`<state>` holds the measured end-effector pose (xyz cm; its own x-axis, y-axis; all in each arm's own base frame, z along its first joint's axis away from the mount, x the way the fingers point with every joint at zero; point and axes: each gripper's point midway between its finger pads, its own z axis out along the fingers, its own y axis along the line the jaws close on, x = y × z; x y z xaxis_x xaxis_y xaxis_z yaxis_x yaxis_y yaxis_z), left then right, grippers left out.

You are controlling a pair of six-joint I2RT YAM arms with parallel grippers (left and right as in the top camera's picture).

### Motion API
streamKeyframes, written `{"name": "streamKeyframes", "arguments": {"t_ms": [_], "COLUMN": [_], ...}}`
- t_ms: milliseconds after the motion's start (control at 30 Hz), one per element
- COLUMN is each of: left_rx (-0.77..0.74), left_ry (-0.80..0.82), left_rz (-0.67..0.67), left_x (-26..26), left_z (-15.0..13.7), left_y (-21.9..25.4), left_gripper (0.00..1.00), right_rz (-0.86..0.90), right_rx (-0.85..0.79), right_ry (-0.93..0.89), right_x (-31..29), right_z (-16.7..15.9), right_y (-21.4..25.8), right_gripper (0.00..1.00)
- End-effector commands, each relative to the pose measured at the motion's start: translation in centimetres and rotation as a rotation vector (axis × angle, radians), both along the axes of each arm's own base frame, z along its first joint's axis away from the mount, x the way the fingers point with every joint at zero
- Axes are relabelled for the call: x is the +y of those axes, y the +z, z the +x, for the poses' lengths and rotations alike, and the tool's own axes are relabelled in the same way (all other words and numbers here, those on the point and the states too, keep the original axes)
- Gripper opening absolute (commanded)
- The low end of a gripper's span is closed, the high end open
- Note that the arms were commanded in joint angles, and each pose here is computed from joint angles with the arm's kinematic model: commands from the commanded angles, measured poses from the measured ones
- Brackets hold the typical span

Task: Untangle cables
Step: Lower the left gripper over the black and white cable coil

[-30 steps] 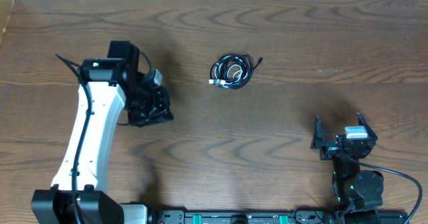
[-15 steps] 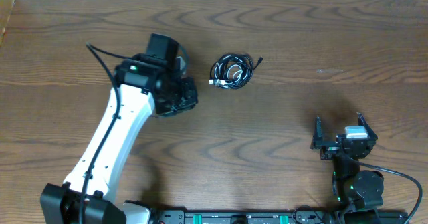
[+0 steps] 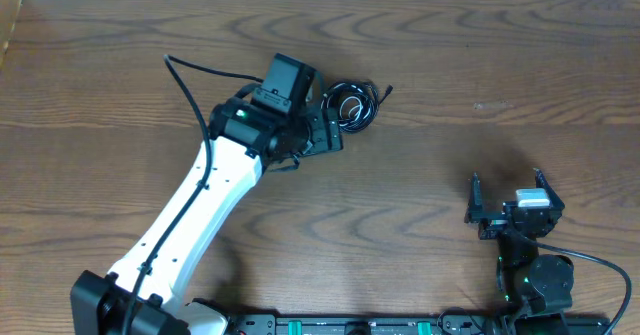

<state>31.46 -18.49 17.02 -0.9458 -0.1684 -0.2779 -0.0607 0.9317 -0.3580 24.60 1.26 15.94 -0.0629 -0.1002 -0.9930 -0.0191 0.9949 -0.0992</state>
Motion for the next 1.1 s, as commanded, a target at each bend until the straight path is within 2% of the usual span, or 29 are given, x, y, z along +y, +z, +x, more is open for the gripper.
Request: {"name": "streamKeyframes", "arguments": {"t_ms": [0,500,767,1067], "left_rx": [-0.012,0.059,-0.024,-0.001], "left_ry": [0.082,0.083,0.099,0.293], "left_rz": [0.089,0.159,0.104,0.031], "left_x": [0.9,-1.0,-2.4,-2.6], "left_z": [0.8,4.7,7.3,8.4], "left_y": [-1.3,-10.1,-10.4,-10.9], "left_gripper": [0.88,0.88,0.88,0.88], "right_rz": [0.001,0.001,0.001,0.001], "right_rx": [-0.001,-0.001,-0.001,-0.001], "right_ry": [-0.003,-0.003,-0.003,-0.003], "right_x": [-0.1,-0.1,-0.1,-0.1], "right_z": [0.0,0.0,0.0,0.0], "right_y": [0.0,0.0,0.0,0.0], "right_gripper": [0.99,0.99,0.99,0.99]}}
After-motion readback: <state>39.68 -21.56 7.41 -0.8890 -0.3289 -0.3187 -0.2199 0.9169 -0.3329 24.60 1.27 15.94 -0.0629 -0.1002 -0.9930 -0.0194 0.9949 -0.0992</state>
